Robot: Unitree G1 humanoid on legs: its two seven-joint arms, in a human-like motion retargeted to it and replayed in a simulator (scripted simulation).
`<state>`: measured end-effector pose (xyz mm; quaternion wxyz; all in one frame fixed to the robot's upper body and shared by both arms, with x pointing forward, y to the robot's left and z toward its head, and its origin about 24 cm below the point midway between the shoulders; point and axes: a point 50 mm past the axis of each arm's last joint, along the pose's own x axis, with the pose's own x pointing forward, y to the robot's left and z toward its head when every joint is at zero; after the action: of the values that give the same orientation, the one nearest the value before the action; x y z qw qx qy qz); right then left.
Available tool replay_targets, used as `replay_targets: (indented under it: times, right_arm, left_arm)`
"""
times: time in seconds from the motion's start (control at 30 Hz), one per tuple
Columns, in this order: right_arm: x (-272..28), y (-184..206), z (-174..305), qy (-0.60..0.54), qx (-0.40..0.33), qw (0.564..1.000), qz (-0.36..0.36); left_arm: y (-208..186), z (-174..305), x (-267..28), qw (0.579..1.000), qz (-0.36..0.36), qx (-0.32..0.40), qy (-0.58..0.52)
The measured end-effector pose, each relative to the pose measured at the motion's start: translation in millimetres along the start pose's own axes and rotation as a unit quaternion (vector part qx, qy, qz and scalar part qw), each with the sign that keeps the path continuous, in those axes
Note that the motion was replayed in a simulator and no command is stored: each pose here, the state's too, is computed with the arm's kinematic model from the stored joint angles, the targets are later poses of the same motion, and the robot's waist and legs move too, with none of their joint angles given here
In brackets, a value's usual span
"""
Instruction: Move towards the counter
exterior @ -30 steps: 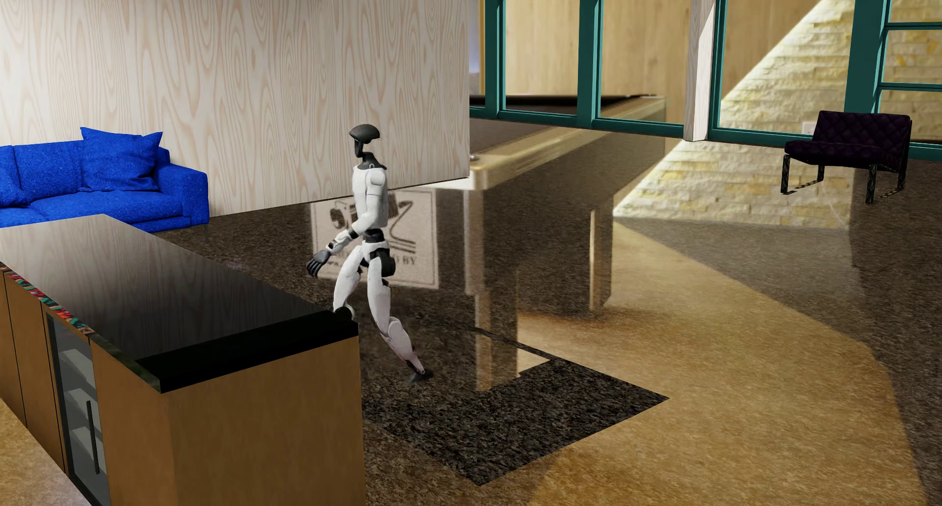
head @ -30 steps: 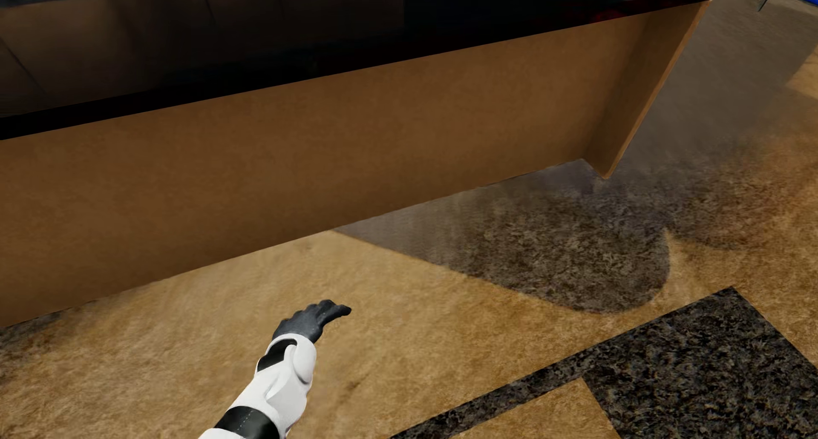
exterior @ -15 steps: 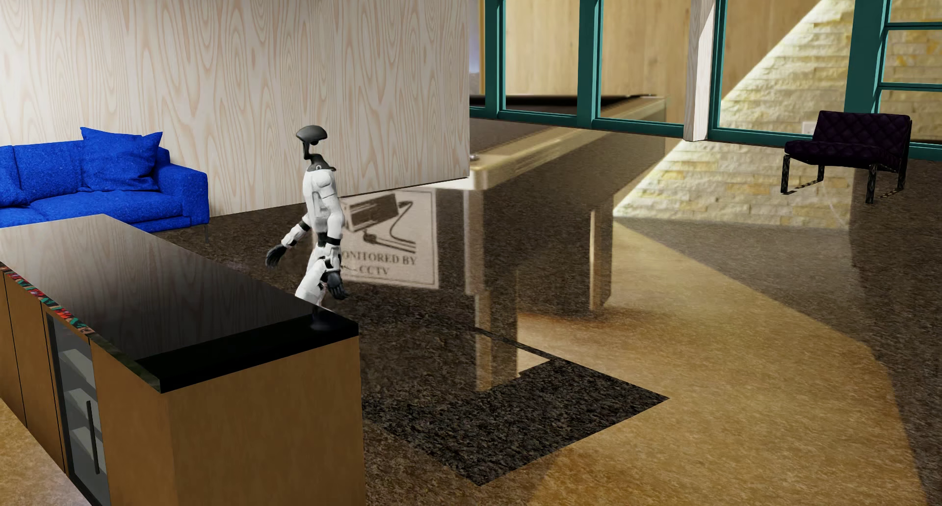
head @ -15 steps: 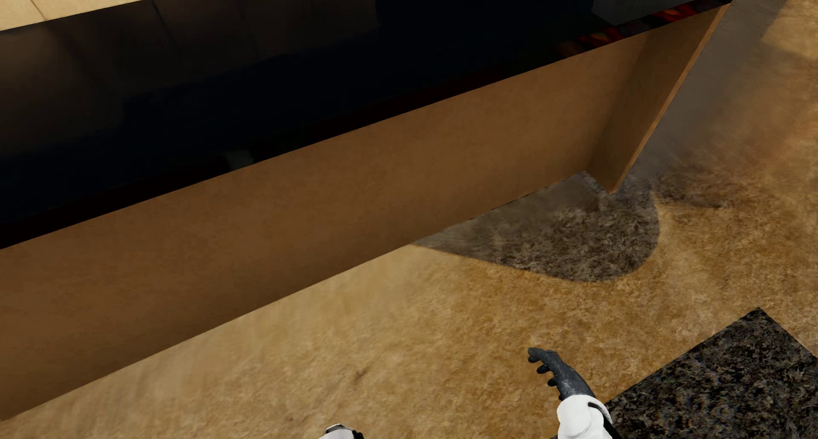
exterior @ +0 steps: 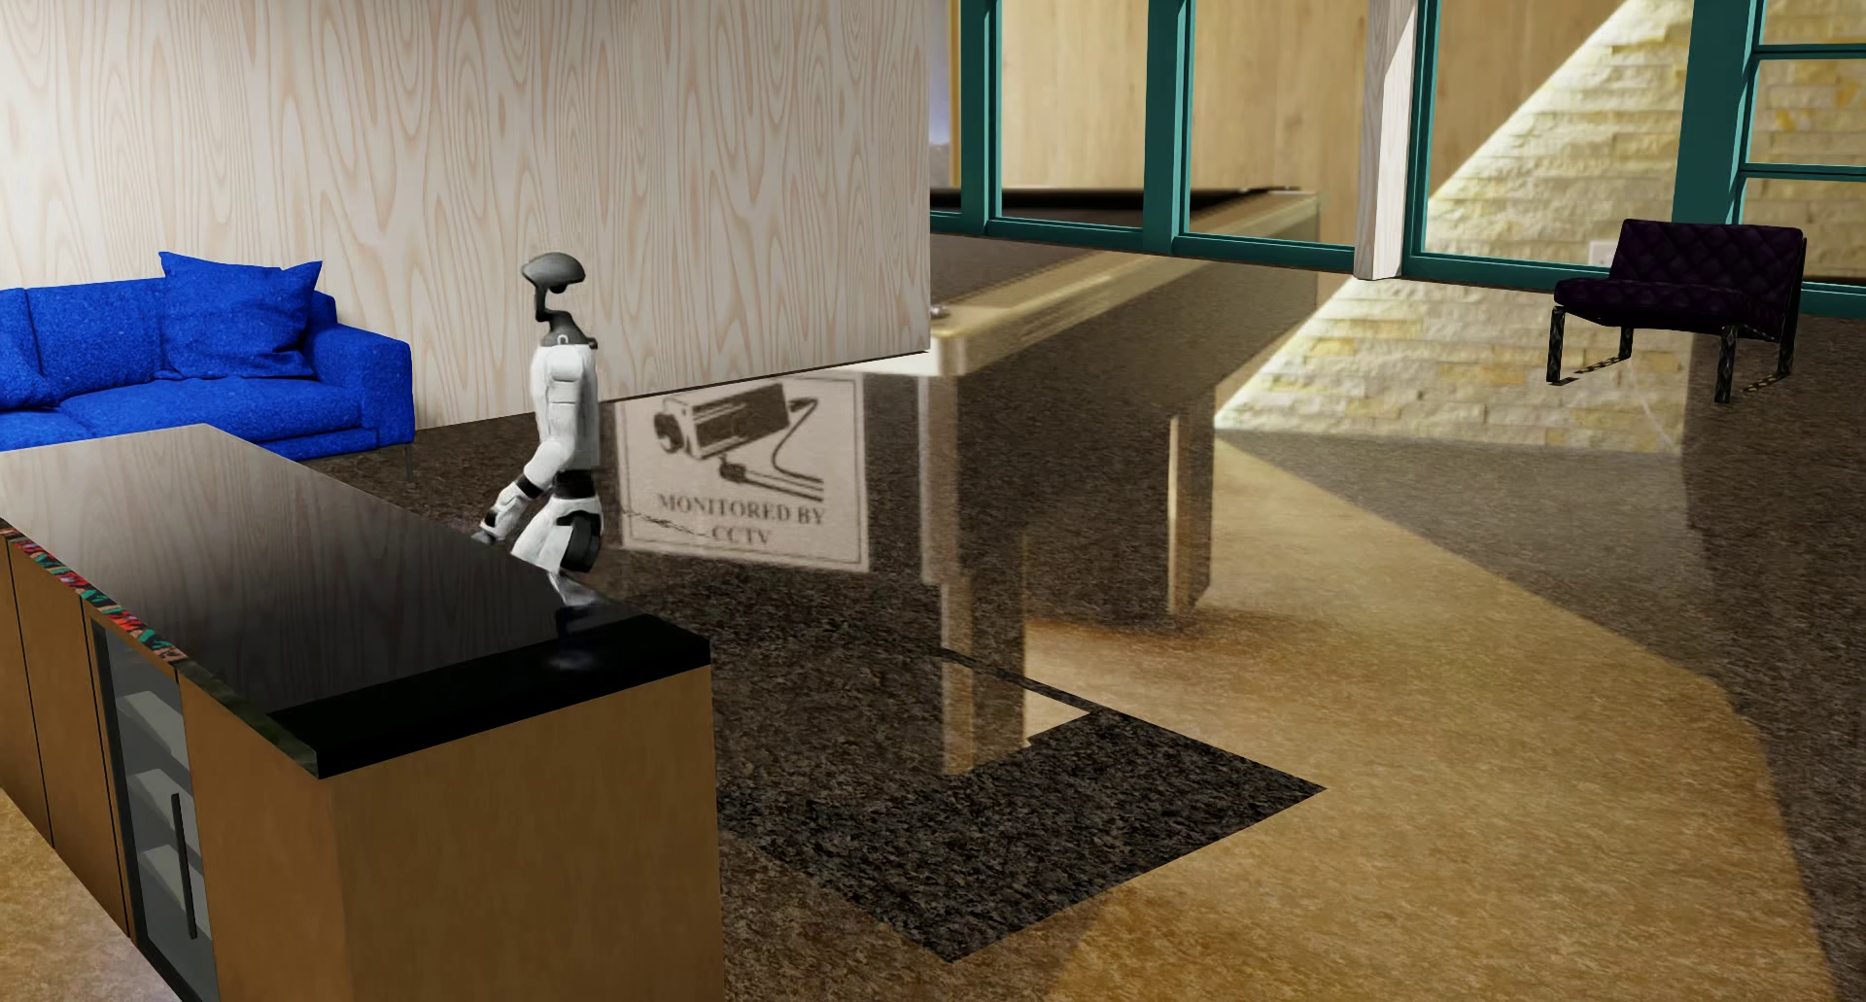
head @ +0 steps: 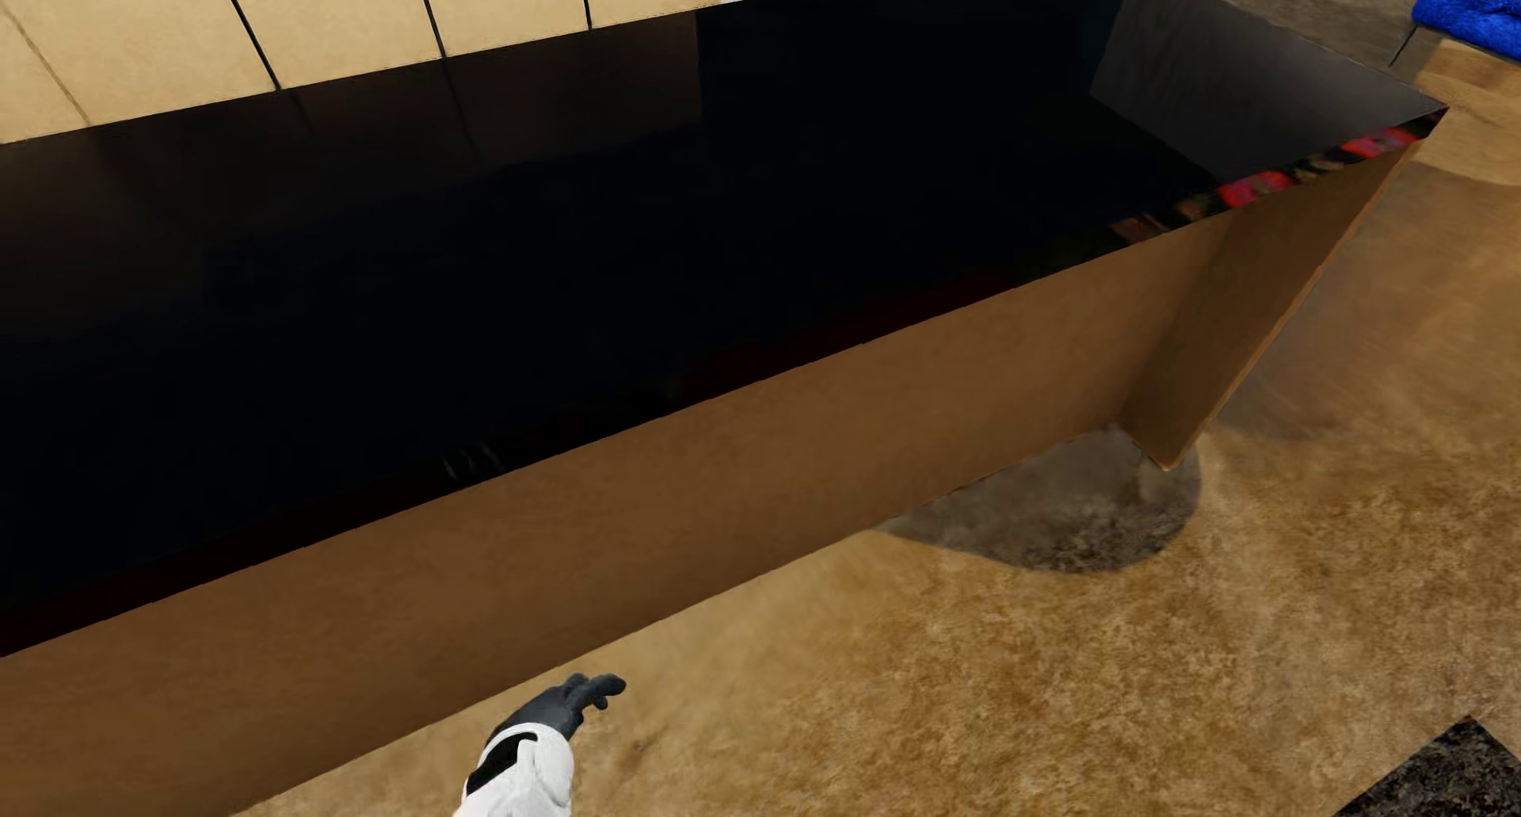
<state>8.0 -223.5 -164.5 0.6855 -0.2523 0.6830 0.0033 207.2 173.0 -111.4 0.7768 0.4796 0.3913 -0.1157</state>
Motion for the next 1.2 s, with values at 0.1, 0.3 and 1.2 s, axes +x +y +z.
replay_targets:
  times: [0.1, 0.3, 1.2]
  right_arm:
    - [-3, 6, -12, -0.008, -0.026, 0.999, 0.035]
    - [-8, -30, 52, -0.11, -0.05, 0.992, -0.047]
    - [-10, -22, 66, -0.124, 0.026, 0.991, -0.05]
  left_arm:
    - [44, 45, 2, 0.993, 0.071, 0.014, -0.098]
    - [23, 18, -4, 0.993, 0.069, -0.077, -0.056]
    - [-27, -13, -12, 0.999, -0.037, -0.014, 0.0]
